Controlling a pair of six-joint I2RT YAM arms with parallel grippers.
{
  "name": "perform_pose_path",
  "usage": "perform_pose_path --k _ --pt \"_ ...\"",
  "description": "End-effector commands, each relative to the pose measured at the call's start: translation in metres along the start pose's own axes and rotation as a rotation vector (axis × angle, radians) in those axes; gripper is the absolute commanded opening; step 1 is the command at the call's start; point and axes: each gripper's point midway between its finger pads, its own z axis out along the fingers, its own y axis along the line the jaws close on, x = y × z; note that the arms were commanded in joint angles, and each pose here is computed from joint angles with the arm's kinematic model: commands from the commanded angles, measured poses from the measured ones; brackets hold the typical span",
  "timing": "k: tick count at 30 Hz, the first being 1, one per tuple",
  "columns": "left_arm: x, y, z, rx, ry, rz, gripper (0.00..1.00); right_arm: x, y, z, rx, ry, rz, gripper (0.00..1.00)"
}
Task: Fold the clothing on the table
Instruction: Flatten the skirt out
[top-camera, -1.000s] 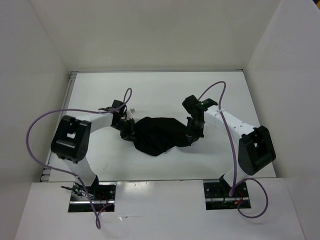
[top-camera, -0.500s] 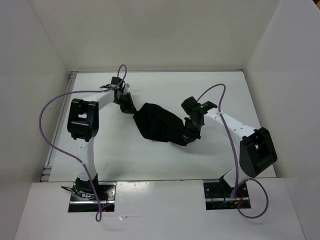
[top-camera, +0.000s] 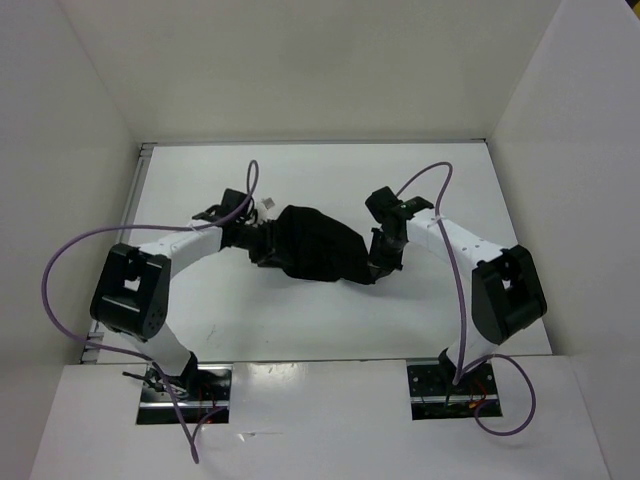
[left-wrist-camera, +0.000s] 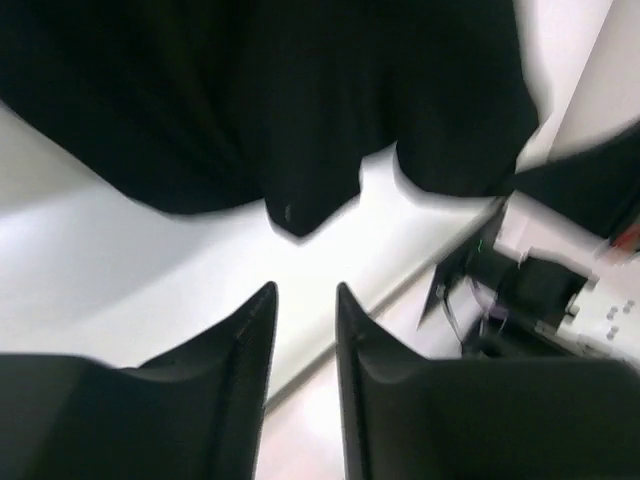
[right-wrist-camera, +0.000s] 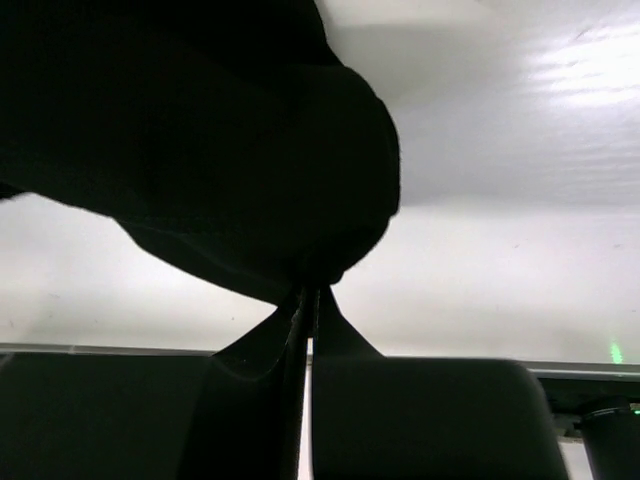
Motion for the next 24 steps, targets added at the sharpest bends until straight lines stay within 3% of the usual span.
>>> perform_pose_path --k 1,4,12,16,20,24 --pt "0.03 -0.006 0.016 0.072 0.079 -0.085 0.35 -0.034 0.003 -0.017 -0.011 -0.092 -0.003 0.0" --pt "0.033 -0.012 0.032 0.085 0.113 -0.092 0.35 -0.039 0.001 -0.02 0.001 -0.096 -0.014 0.0" --pt "0.013 -0.023 0.06 0.095 0.114 -0.111 0.49 -0.038 0.001 -0.026 -0.001 -0.098 -0.014 0.0" --pt "0.01 -0.022 0.074 0.077 0.116 -0.112 0.51 -0.032 -0.005 -0.024 0.007 -0.089 -0.013 0.0" --pt "0.002 -0.013 0.09 0.009 0.102 -0.098 0.51 -0.028 -0.008 -0.024 0.014 -0.08 -0.013 0.0" --pt "0.012 0.009 0.102 -0.086 0.118 -0.077 0.4 -0.034 -0.011 -0.026 0.024 -0.1 -0.013 0.0"
